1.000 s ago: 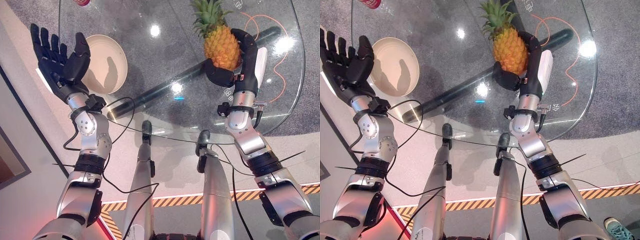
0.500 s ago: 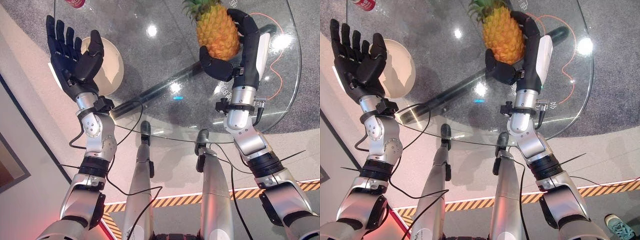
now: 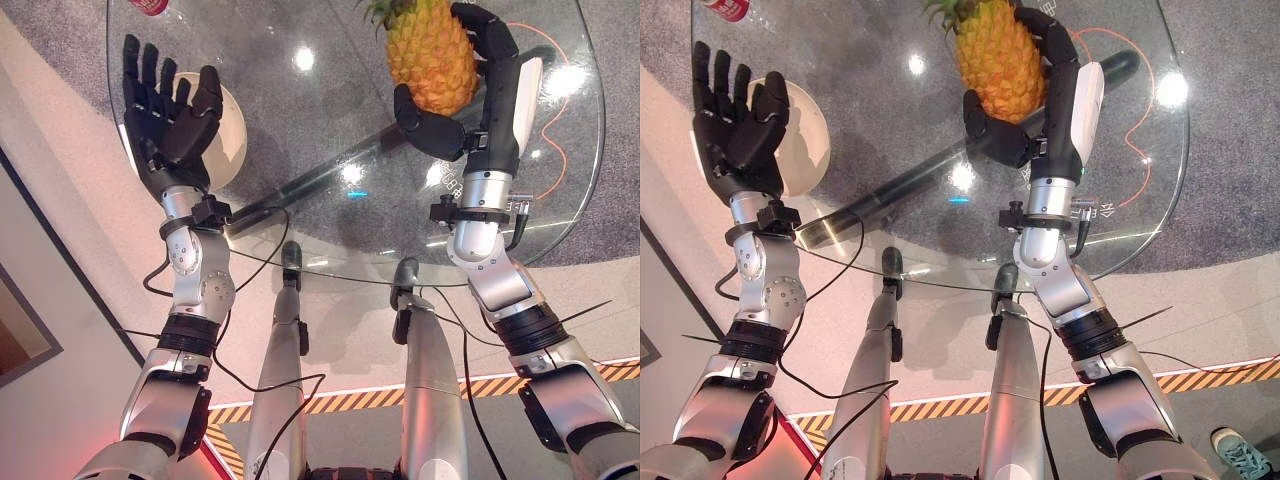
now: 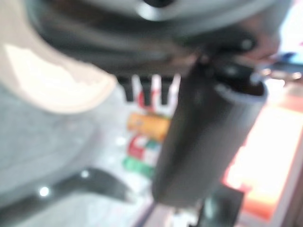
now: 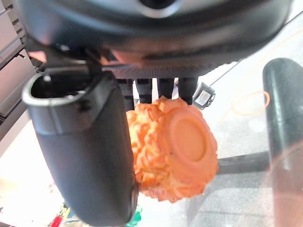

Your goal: Pick up the fruit to the plate

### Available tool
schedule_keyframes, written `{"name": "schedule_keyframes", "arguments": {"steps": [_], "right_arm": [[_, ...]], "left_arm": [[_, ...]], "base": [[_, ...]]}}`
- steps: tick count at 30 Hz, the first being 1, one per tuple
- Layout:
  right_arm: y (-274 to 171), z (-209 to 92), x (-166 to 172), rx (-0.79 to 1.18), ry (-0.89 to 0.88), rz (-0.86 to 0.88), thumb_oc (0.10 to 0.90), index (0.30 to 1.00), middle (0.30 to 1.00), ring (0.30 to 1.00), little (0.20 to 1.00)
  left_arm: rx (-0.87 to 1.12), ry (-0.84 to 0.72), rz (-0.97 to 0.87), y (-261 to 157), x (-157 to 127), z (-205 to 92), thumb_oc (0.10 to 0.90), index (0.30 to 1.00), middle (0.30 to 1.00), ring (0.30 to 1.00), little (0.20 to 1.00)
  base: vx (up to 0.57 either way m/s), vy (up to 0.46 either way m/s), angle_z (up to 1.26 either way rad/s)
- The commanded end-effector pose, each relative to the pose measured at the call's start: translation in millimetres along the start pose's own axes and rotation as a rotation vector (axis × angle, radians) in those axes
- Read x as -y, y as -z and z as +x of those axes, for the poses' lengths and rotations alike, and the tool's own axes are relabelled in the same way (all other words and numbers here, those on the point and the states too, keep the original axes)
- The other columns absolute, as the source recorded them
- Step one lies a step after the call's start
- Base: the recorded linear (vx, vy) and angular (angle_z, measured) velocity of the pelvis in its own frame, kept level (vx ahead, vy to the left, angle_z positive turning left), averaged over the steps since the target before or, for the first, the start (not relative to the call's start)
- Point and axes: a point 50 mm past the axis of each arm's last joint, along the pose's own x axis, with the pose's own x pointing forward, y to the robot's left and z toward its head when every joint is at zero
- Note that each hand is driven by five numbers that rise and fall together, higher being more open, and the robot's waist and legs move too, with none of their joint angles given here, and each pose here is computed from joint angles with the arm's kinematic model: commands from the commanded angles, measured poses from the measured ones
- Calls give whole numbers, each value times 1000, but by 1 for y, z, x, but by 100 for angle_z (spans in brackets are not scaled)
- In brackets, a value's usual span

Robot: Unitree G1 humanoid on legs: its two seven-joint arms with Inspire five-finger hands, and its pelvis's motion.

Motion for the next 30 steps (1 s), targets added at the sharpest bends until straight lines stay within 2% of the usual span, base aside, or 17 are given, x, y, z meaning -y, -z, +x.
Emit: {"name": "schedule_keyframes", "arguments": {"steps": [1,10,18,30], "right_arm": [[-87,24,21,458,85,190,100,300,300,300,200],[-98,27,18,507,42,208,100,300,300,300,200],[-110,30,14,544,2,230,100,300,300,300,200],[-121,29,3,566,-104,267,100,300,300,300,200]], "left_arm": [[104,173,-136,-30,32,14,800,900,900,900,900],[-38,190,-289,-13,39,17,800,900,900,900,900],[-96,235,-323,-8,61,22,800,900,900,900,900],[-158,263,-391,-2,73,23,800,900,900,900,900]], "base": [[0,0,0],[0,0,0],[0,0,0],[0,0,0]]}}
